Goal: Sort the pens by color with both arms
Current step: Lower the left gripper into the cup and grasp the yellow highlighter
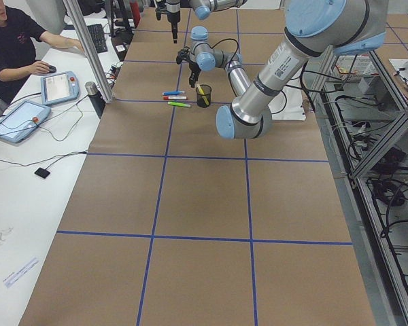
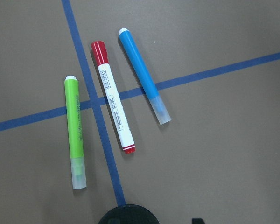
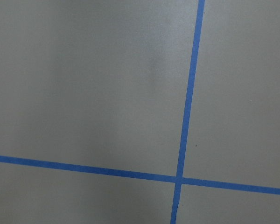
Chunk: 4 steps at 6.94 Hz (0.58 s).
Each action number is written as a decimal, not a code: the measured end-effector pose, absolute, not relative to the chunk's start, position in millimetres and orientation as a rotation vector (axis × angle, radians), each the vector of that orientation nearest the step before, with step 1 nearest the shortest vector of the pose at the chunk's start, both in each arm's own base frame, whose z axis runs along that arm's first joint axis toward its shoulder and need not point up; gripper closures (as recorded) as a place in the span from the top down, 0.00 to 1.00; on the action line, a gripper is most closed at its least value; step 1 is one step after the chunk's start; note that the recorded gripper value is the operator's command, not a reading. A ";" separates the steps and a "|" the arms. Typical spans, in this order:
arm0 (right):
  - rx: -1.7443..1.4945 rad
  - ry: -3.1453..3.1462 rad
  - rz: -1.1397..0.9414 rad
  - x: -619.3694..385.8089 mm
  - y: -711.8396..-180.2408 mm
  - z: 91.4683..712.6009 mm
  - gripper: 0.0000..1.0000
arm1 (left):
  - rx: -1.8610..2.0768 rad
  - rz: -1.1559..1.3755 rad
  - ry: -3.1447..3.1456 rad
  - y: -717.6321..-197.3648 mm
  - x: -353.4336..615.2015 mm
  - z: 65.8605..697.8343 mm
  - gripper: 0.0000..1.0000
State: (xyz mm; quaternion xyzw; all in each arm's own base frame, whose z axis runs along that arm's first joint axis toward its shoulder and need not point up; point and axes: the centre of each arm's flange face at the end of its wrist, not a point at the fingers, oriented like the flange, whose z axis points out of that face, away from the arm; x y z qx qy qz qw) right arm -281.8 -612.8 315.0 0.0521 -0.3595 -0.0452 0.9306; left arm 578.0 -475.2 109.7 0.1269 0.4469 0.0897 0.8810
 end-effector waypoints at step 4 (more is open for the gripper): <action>0.107 -0.739 -0.091 -282.6 -613.9 316.7 0.99 | 0.283 0.187 0.912 -476.5 578.0 113.6 0.61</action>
